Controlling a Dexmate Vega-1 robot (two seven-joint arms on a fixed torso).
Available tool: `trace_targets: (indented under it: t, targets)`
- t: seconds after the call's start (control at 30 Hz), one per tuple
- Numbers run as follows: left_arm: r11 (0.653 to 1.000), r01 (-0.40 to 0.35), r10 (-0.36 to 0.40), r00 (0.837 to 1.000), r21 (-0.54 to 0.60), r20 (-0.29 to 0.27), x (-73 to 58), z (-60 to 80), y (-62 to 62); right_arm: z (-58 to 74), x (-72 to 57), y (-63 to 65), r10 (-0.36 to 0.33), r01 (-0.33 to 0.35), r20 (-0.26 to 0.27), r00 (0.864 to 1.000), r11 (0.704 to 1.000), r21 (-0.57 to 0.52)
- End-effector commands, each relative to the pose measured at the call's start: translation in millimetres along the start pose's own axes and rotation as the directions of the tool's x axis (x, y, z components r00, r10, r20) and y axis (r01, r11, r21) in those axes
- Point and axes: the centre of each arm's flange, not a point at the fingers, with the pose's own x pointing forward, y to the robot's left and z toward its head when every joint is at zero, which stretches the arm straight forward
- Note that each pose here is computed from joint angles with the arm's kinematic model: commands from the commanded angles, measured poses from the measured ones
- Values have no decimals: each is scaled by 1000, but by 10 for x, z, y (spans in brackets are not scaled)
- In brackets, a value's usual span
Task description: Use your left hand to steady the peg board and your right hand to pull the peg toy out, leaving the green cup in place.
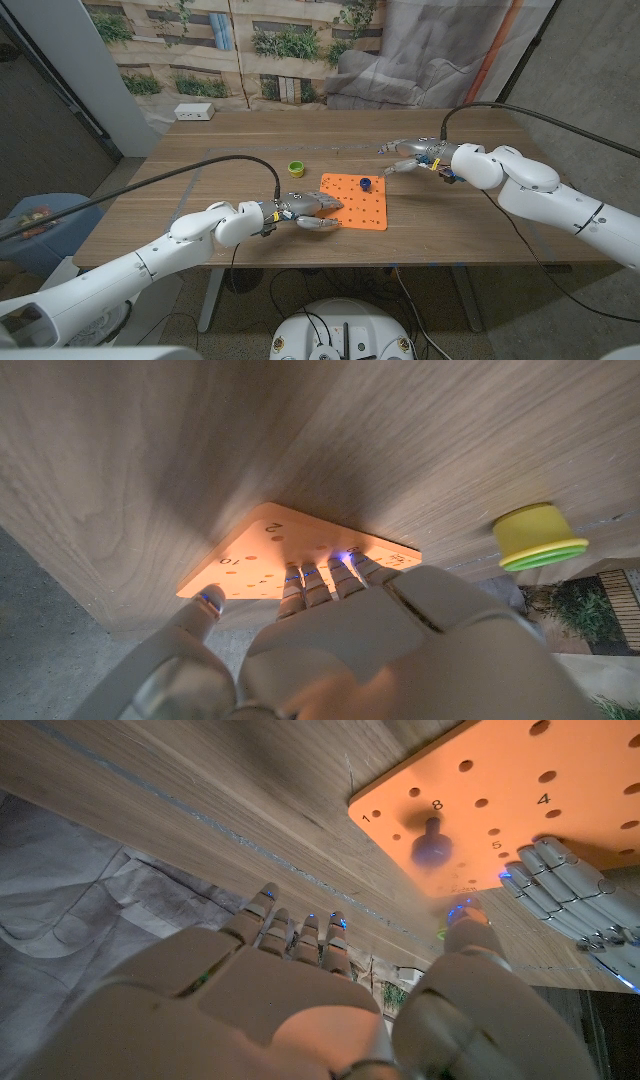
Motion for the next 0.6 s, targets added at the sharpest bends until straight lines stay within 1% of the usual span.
trace_targets:
  t: [0.03, 0.17, 0.33, 0.6]
  targets:
    - [1000, 12, -12, 1000, 0, 14, 29, -7, -2, 192, 126, -20, 32, -32, -5, 999, 999, -41]
    - [1000, 12, -12, 1000, -1, 16, 30, -16, 4, 243, 180, -15, 33, -34, -13, 999, 998, -51]
    - [1000, 13, -13, 1000, 4, 18, 24, -35, 10, 326, 236, 21, 45, -47, -24, 999, 996, -81]
    - [1000, 13, -13, 1000, -2, 20, -3, -48, -3, 383, 315, 63, 50, -53, -32, 998, 993, -105]
